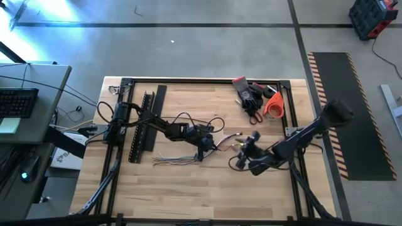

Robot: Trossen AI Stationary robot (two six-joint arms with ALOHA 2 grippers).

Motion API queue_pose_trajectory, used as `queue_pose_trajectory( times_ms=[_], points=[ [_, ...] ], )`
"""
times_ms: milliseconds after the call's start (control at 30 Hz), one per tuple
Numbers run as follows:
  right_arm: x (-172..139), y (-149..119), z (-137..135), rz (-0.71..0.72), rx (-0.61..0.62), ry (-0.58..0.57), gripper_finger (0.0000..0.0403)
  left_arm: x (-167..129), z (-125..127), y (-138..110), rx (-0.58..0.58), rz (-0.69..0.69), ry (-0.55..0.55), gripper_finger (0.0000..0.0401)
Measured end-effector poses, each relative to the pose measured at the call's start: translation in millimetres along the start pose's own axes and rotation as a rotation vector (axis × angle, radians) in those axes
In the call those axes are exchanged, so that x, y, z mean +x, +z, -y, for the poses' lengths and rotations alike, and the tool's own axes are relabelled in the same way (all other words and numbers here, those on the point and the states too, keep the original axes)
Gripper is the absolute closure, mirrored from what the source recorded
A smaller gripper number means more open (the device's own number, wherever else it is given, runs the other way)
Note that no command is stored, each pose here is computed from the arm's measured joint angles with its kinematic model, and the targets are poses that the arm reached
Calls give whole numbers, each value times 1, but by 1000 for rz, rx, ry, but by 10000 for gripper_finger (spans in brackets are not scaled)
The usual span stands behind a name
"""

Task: Ziptie cables
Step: Wrap the cables together using the left black zip tie

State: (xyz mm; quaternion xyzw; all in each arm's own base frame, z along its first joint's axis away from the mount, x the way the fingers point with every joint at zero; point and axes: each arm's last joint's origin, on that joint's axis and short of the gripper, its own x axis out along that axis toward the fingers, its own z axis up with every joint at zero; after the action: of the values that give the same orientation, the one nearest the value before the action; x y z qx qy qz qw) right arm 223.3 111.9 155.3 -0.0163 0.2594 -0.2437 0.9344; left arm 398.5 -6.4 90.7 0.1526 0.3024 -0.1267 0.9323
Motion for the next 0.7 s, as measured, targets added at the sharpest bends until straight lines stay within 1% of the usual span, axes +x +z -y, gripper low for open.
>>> queue_pose_trajectory(
  times_ms=[133,200,333,433,533,700],
  points=[
    [26,-6,-18,-47,-95,198,199,0,0,0,0,2,0,398],
    [41,-14,-23,-69,-105,244,198,0,0,0,0,2,0,398],
    [65,-32,-25,-106,-99,201,209,0,0,0,1,2,0,398],
    [77,-39,-25,-102,-82,185,231,0,0,0,0,2,-1,398],
    [83,-41,-26,-78,-67,182,265,0,0,0,1,3,-2,398],
    [86,-41,-26,-63,-76,163,334,0,1,0,1,5,-7,398]
  ],
)
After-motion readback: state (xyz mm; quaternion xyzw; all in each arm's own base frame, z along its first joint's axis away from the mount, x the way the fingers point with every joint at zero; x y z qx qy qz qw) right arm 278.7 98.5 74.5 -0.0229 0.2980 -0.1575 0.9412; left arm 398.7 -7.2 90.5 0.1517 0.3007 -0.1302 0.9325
